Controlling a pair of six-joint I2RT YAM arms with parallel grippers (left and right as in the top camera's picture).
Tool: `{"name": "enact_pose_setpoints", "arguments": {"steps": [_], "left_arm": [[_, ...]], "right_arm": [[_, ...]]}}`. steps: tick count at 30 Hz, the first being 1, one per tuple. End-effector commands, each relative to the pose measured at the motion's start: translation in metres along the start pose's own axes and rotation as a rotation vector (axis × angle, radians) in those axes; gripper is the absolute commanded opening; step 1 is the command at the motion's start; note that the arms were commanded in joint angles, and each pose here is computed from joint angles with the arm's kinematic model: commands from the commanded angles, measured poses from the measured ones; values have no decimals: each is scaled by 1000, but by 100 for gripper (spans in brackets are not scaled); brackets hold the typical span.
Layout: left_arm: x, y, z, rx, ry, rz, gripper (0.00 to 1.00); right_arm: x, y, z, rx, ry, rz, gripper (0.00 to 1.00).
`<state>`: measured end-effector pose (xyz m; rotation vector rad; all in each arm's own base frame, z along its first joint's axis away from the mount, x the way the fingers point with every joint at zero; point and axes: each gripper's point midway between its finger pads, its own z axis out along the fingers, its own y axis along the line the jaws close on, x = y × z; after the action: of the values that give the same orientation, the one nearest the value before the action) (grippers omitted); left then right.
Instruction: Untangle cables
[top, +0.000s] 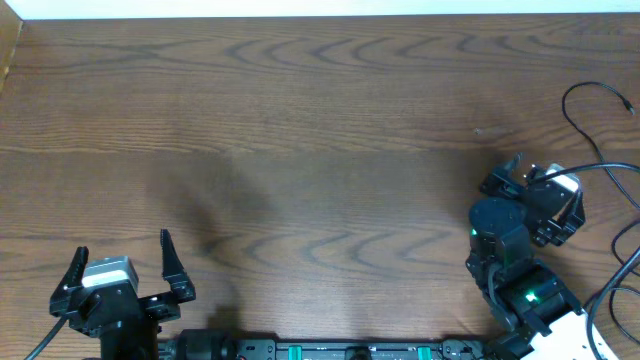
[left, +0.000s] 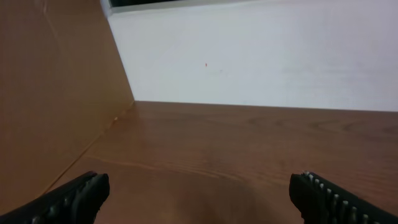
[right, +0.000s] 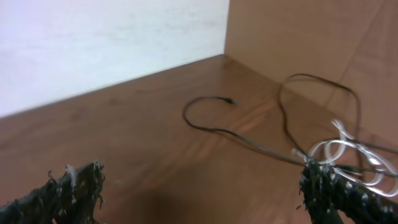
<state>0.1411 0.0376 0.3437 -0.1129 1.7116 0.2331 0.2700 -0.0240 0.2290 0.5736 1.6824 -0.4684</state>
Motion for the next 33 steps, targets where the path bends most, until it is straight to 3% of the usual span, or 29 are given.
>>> {"name": "enact_pose_setpoints", "arguments": {"steps": [1,4,8,15,23,33], "left_arm": [[2,2,0,-15,5,-12,98],[2,2,0,-14,7,-11,98],[3,2,0,-14,9,-11,98],[8,2,0,-13,29,-6,98],[9,2,0,-13,36,-5,98],[9,2,0,-13,36,-5,98]], "right_arm": [[-14,9,-3,-30,-41,81,99],[-42,23,-13,-98,-117,121,99],[-92,38,-45,-204,-291,41,99],[-118,32,-94,-271,-536,-155,99],[-106,-7,-90,-168,-496,-92,99],[-105,-9,-90,-169,-486,-49,99]]}}
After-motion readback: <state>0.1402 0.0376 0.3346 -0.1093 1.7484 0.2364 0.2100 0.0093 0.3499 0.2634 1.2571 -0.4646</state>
